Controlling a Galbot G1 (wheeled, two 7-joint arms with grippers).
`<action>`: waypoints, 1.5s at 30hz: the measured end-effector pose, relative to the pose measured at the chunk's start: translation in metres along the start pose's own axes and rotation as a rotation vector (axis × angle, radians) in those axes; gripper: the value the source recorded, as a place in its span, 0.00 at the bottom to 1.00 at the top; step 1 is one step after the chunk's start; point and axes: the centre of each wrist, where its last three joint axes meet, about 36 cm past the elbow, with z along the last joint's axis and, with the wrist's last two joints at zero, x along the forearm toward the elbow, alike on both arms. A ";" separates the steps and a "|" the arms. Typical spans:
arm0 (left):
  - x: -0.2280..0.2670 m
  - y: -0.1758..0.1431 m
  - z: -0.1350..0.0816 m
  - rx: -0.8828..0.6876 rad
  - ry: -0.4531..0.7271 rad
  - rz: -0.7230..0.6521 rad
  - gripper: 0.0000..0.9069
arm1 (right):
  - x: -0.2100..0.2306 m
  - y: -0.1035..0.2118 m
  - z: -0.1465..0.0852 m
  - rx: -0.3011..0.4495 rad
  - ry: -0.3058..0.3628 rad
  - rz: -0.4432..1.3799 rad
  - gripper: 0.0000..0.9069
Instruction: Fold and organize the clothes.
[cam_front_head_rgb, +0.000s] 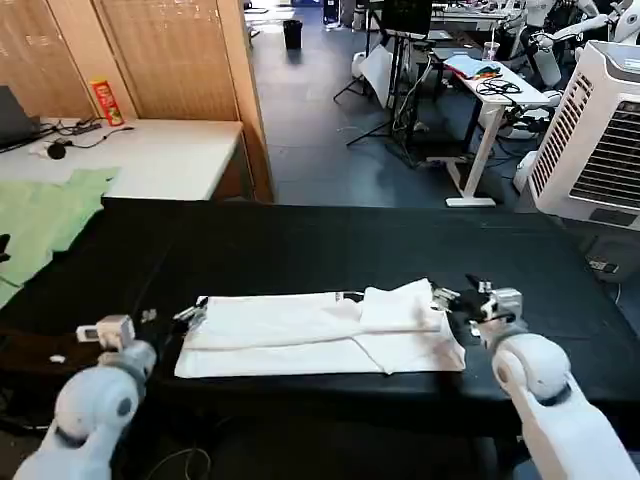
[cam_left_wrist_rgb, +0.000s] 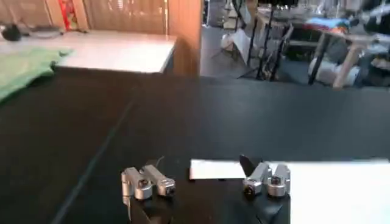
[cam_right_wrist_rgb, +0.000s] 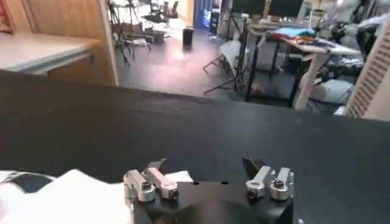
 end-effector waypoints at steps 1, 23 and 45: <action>-0.005 0.001 0.000 0.008 0.004 0.000 0.97 | -0.004 0.000 0.001 -0.005 0.008 0.000 0.95; -0.042 0.013 0.017 0.023 0.073 -0.022 0.05 | -0.035 0.021 0.026 -0.021 0.050 -0.007 0.00; -0.047 0.007 0.017 -0.084 -0.013 -0.047 0.97 | -0.003 0.020 0.036 -0.034 -0.008 0.024 0.97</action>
